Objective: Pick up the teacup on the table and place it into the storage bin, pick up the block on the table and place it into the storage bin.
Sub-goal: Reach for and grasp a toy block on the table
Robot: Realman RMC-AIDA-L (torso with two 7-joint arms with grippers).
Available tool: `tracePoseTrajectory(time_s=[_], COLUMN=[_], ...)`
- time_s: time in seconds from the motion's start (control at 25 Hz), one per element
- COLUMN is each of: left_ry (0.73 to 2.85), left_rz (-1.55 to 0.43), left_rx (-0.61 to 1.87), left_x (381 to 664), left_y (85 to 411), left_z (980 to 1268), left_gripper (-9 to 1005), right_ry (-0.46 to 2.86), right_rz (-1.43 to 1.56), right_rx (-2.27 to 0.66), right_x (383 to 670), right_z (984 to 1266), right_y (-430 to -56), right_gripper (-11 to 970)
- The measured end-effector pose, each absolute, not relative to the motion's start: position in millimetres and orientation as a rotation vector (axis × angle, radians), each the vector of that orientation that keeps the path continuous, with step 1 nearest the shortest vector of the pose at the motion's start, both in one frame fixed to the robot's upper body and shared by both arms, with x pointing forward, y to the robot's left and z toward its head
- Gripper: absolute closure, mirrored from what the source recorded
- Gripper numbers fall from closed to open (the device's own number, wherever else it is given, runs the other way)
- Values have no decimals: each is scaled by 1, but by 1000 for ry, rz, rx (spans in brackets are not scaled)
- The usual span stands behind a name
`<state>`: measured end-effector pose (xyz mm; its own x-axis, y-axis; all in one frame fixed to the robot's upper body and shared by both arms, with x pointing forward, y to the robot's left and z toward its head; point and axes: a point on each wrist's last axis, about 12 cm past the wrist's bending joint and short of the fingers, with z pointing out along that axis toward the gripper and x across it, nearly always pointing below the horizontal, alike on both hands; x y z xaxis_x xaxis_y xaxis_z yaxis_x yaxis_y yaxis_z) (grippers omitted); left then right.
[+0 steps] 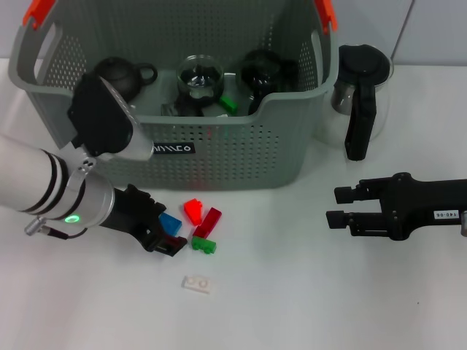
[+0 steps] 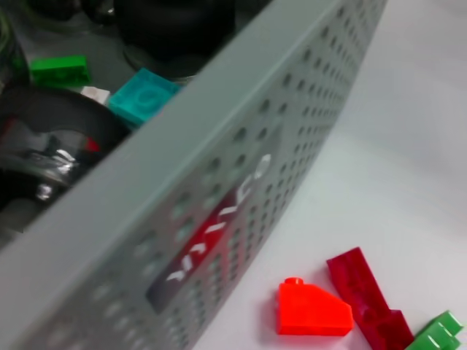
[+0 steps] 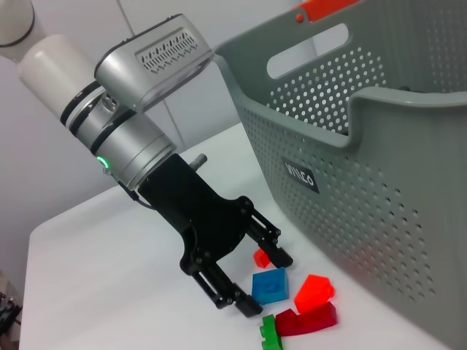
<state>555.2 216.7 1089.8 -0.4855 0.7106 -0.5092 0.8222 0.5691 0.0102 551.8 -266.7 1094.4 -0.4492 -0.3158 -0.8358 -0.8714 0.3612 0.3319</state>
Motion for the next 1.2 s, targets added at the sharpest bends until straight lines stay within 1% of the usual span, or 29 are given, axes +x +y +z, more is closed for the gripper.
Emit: tracePoseTrajectory(time_s=[0.64, 0.88, 1.2], left_ry=[2324, 2321, 2338], left_rz=[-329, -306, -282], left_rx=[1305, 1263, 1262], left_x=[553, 553, 551], left_y=[204, 212, 216], left_z=[1090, 1096, 1093], left_gripper=[294, 296, 299], right_ry=[1954, 1953, 1953], right_rz=[1038, 1039, 1039], right_rx=[-1019, -1019, -1019], right_x=[552, 553, 554], right_z=[1093, 1094, 1095], right_y=[-268, -267, -266], right_gripper=[375, 375, 375])
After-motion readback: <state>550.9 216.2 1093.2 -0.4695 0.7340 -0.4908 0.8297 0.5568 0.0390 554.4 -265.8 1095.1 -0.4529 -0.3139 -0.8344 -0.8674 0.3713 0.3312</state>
